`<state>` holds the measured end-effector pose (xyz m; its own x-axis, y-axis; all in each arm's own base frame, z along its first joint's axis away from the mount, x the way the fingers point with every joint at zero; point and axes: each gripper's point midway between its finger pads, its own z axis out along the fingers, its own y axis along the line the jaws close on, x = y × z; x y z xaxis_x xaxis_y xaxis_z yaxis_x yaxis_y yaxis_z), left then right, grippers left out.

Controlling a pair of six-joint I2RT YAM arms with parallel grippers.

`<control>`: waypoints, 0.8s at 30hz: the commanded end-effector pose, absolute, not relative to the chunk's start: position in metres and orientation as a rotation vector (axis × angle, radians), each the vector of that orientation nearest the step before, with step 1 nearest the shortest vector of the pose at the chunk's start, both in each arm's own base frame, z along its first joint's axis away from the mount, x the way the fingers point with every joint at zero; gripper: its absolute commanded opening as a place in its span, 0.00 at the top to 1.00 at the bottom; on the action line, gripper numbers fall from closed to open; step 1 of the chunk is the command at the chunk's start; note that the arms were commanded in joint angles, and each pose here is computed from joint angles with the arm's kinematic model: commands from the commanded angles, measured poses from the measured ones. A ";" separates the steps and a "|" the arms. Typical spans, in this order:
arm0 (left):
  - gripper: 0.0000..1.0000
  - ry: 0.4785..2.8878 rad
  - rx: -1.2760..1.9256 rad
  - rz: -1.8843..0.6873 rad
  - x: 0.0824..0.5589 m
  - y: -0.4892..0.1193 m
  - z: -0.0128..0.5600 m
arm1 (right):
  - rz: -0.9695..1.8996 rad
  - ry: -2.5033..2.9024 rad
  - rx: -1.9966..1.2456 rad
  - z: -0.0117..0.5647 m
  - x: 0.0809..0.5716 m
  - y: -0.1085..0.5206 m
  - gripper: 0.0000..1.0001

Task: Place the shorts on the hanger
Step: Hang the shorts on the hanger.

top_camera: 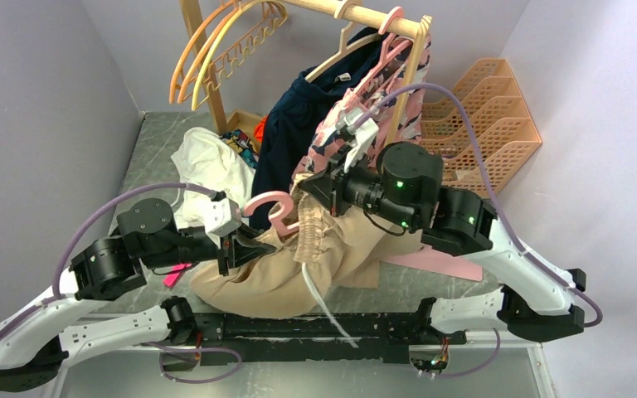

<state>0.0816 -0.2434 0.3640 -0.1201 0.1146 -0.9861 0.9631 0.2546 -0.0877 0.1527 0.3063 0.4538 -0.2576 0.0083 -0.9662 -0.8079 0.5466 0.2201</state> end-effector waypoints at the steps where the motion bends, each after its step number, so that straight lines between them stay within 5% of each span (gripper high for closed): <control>1: 0.93 1.338 1.021 -1.130 0.068 -0.242 0.394 | 0.773 1.643 -0.520 0.473 0.175 0.278 1.00; 8: 0.93 1.363 0.937 -1.073 0.083 -0.238 0.387 | 0.945 1.513 -0.567 0.513 0.151 0.282 1.00; 18: 0.93 1.270 0.878 -1.079 0.091 -0.245 0.404 | 1.120 1.653 -0.949 0.442 0.108 0.334 1.00; 21: 0.93 1.271 0.868 -1.074 0.092 -0.243 0.402 | 1.092 1.614 -0.913 0.458 0.110 0.321 0.57; 24: 0.93 1.289 0.857 -1.068 0.091 -0.238 0.395 | 1.049 1.548 -0.839 0.479 0.113 0.295 0.27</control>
